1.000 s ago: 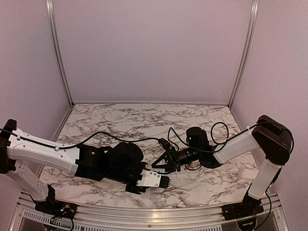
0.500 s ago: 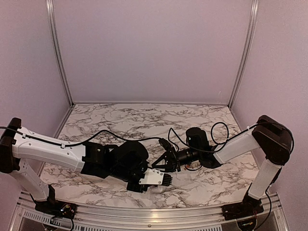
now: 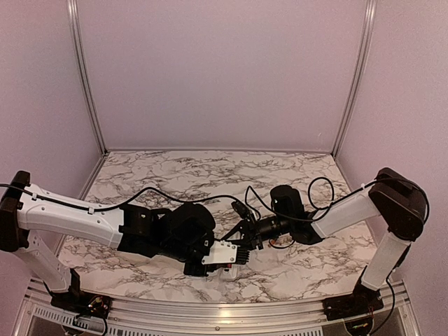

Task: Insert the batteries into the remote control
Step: Load the battery into the battery compartment.

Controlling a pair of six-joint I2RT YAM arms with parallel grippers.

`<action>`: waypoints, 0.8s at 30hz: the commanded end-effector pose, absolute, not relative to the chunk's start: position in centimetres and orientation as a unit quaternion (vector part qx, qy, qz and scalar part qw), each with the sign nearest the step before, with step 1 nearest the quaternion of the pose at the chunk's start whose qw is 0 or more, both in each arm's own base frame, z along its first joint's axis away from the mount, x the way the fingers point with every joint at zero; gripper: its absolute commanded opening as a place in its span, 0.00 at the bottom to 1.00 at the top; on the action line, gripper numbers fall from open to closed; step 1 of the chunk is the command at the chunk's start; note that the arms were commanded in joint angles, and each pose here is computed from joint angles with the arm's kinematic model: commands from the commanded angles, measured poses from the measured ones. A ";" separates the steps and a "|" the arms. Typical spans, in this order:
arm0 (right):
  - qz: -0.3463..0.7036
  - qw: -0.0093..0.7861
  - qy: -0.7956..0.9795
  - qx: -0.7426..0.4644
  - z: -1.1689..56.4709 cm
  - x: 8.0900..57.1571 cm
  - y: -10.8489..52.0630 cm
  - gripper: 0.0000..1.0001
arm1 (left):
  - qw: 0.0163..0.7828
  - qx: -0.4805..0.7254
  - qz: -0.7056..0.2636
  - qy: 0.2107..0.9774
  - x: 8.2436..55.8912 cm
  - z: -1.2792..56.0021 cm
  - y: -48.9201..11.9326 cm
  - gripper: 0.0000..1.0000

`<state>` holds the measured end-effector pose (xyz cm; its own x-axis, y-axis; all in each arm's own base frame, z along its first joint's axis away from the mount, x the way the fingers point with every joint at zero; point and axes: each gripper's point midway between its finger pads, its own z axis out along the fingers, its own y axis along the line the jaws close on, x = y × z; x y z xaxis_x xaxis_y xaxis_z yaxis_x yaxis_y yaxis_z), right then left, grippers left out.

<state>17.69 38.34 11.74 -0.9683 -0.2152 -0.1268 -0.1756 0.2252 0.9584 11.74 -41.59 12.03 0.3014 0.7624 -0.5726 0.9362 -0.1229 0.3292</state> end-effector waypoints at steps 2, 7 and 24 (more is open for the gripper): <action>-0.636 -0.005 -0.754 0.162 15.1 17.4 39.1 0.00 | 0.380 0.697 -0.129 0.594 13.2 15.0 -40.3 0.20; -0.638 -0.010 -0.753 0.159 15.2 17.8 38.9 0.00 | 0.402 0.679 -0.127 0.601 13.4 15.9 -39.0 0.25; -0.645 -0.060 -0.743 0.168 16.8 19.3 38.9 0.00 | 0.387 0.290 -0.401 0.778 14.9 21.1 -39.2 0.99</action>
